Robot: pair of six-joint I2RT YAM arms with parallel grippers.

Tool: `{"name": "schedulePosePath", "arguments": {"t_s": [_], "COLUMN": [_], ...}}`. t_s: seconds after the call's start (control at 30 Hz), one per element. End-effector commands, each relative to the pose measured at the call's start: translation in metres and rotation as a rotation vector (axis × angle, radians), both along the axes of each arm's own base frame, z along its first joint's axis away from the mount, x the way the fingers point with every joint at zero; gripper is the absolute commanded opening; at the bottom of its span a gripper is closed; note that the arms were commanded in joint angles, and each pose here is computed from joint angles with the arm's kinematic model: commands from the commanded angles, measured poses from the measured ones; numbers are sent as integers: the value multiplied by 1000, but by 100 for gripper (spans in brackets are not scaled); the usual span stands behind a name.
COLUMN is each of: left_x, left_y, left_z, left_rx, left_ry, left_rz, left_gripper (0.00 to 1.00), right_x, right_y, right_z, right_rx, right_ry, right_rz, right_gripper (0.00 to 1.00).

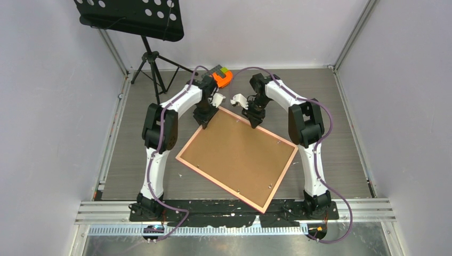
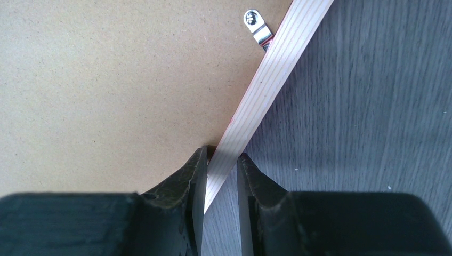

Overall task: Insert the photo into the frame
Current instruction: Install the photo frame at the center of the board.

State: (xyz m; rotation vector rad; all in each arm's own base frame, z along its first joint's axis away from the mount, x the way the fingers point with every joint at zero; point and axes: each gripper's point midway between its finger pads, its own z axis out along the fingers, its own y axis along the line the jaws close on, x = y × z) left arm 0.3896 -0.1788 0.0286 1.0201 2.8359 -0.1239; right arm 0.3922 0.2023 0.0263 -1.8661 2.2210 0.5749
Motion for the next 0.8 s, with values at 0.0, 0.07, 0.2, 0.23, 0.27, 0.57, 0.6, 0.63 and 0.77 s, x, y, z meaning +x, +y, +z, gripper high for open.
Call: {"name": "schedulePosePath", "arguments": {"t_s": [0.0,0.07,0.2,0.23,0.27,0.57,0.6,0.63,0.77], "left_x": [15,17,17,17,17,20,20,19,19], "left_y": [-5,-6,-7,-7,-7,-9,-8,-7,-1], "left_z": [11,10,9,9,9,15,17,18,24], "left_rx": [0,1,-2,-2,-3,-25,-27,-26,-18], "left_ry": [-73,-76,-73,-73,-74,-119,-126,-130,-153], "left_rz": [-23,-21,-15,-14,-13,9,13,19,43], "left_gripper": [26,25,20,19,17,9,11,14,41], "right_x": [10,10,9,10,9,10,11,11,15], "right_y": [9,10,9,10,10,10,10,10,10], "right_z": [-13,-13,-13,-13,-13,-13,-13,-12,-13], "right_rx": [13,13,10,12,12,7,7,7,-2], "right_ry": [-40,-39,-39,-41,-40,-43,-46,-48,-56], "right_rz": [57,57,57,58,59,54,50,46,15], "right_gripper": [6,6,6,6,6,6,6,6,6]}}
